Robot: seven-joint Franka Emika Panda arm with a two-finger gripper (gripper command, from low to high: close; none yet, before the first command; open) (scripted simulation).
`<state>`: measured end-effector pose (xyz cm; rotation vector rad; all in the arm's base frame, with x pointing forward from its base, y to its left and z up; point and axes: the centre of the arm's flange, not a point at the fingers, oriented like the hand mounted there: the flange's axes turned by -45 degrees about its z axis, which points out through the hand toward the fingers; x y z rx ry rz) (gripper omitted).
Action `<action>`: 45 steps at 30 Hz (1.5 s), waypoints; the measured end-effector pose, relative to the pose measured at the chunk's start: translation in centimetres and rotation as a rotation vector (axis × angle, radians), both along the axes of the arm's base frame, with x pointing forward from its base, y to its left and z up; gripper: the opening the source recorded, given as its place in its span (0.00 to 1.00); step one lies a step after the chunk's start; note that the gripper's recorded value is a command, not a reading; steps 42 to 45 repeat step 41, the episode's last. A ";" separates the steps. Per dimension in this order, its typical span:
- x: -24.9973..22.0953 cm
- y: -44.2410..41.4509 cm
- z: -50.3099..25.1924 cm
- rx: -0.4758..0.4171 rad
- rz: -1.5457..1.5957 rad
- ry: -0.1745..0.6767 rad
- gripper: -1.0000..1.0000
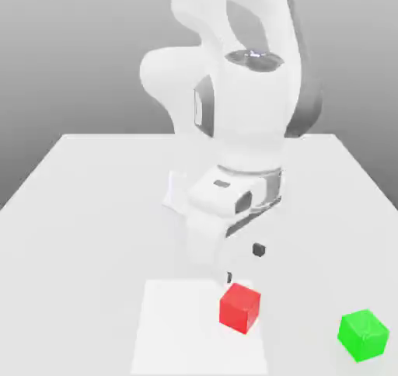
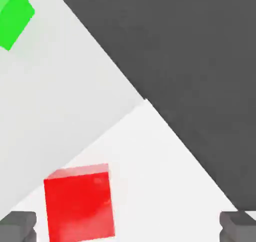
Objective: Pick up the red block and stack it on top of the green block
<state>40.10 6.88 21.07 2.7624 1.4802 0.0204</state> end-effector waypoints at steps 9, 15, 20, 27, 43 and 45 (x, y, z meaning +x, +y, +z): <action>-0.4 -0.1 -6.3 0.001 0.013 0.015 0.00; -0.3 -0.1 -4.8 0.001 0.013 0.016 0.00; -0.1 1.0 -0.3 0.001 0.011 0.017 0.00; 2.8 9.7 1.8 0.004 -0.084 0.017 0.00; 3.8 19.0 -2.5 0.002 -0.183 0.016 1.00; 3.8 19.0 -2.5 0.002 -0.183 0.016 1.00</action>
